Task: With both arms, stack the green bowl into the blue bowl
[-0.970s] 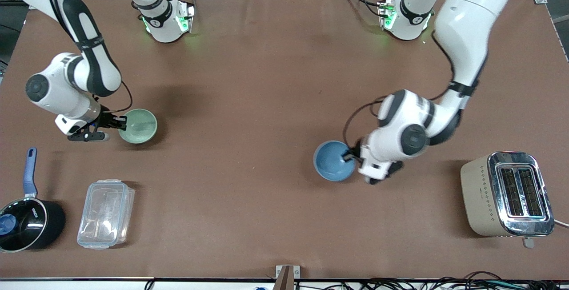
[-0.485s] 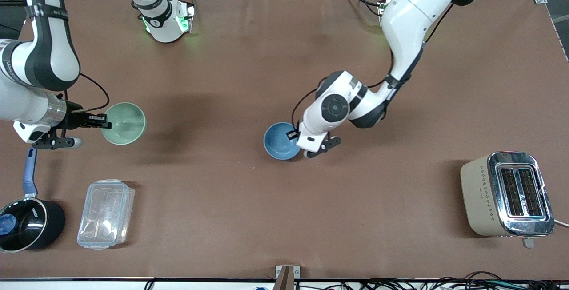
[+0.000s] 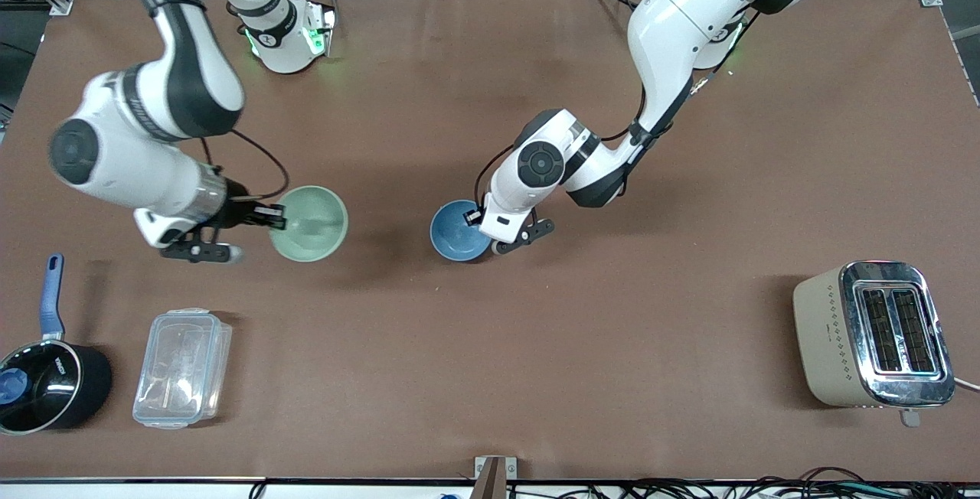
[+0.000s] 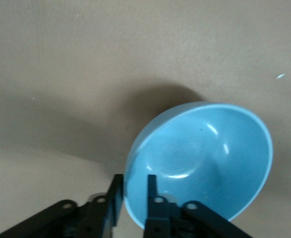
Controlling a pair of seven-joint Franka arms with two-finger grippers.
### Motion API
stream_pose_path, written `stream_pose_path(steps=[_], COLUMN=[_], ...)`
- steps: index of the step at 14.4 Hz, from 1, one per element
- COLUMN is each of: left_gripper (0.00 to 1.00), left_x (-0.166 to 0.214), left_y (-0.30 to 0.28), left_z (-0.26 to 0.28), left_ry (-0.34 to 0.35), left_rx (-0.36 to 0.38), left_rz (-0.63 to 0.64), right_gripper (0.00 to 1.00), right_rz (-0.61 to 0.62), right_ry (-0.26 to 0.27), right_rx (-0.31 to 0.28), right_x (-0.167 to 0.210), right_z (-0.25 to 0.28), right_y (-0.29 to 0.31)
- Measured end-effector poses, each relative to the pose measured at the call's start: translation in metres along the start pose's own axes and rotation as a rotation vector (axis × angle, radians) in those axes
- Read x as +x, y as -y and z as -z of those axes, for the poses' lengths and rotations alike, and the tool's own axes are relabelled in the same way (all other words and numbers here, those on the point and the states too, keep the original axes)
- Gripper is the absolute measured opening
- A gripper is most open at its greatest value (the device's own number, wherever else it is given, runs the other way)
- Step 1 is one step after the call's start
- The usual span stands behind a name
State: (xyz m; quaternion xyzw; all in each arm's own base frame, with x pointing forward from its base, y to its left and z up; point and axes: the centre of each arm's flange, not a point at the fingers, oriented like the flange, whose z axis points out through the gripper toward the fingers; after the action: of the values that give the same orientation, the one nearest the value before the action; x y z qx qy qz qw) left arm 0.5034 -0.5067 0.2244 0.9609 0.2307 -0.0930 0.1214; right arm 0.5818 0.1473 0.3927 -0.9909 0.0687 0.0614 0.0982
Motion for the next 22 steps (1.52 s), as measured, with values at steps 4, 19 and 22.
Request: stream_pose_path(steps=[4, 19, 22], left_gripper=[0.72, 1.0, 1.0], left_x=[0.053, 0.204, 0.196], left_y=[-0.005, 0.185, 0.207], left_z=[0.064, 0.403, 0.438], left_ry=[-0.101, -0.285, -0.293], left_rx=[-0.025, 0.267, 0.286], left_rz=[0.026, -0.349, -0.359], right_gripper=[0.05, 0.05, 0.05], right_rz=[-0.015, -0.039, -0.041], right_ry=[-0.002, -0.063, -0.071], right_rx=[0.004, -0.003, 0.001], right_x=[-0.017, -0.071, -0.069], right_z=[-0.059, -0.18, -0.189], right_y=[0.076, 0.179, 0.178])
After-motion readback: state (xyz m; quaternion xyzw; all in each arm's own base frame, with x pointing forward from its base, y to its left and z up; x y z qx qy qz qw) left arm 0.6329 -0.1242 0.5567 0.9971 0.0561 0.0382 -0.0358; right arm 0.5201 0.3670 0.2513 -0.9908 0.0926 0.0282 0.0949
